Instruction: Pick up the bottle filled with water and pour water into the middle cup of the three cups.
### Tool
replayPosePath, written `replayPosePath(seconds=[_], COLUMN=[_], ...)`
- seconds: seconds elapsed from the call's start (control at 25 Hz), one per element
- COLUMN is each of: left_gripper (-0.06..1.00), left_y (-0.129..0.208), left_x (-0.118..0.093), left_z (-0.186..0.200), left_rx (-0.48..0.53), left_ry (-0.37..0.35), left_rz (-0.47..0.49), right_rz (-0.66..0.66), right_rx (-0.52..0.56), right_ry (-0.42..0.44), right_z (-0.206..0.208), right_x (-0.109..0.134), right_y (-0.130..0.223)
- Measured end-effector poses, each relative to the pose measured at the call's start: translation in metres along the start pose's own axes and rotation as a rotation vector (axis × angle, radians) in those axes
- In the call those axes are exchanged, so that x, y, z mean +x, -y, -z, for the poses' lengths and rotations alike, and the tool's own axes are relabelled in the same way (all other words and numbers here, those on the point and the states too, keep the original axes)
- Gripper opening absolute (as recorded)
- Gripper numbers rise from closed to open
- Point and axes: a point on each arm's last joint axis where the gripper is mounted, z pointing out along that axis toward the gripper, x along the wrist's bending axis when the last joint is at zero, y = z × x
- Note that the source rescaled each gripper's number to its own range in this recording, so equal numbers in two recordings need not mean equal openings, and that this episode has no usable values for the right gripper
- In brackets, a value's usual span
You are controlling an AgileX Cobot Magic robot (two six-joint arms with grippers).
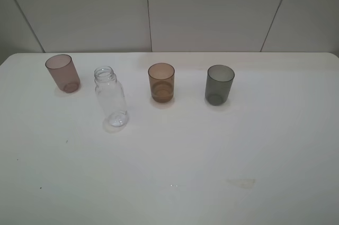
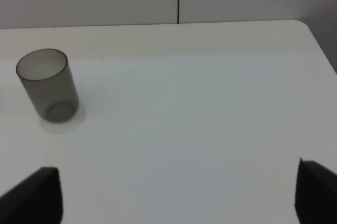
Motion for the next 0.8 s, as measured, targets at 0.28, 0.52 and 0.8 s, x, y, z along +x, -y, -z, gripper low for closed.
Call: replayPosePath(seconds=[0.28, 0.52, 0.8], left_gripper=[0.7, 0.7, 0.7], left_y=[0.0004, 0.0004, 0.0004], left_x=[0.0006, 0.0006, -0.0004], left_z=[-0.0004, -0.0004, -0.0003], left_rx=[0.002, 0.002, 0.0], left_ry=[-0.007, -0.007, -0.144], left_rz=[0.007, 0.01, 0.078], right_rz=[0.0, 0.0, 0.0], right_rx=[0.0, 0.0, 0.0], right_ry=[0.0, 0.0, 0.0], right_z=[0.0, 0.0, 0.0], right_x=[0.0, 0.0, 0.0], right_y=[0.0, 0.0, 0.0])
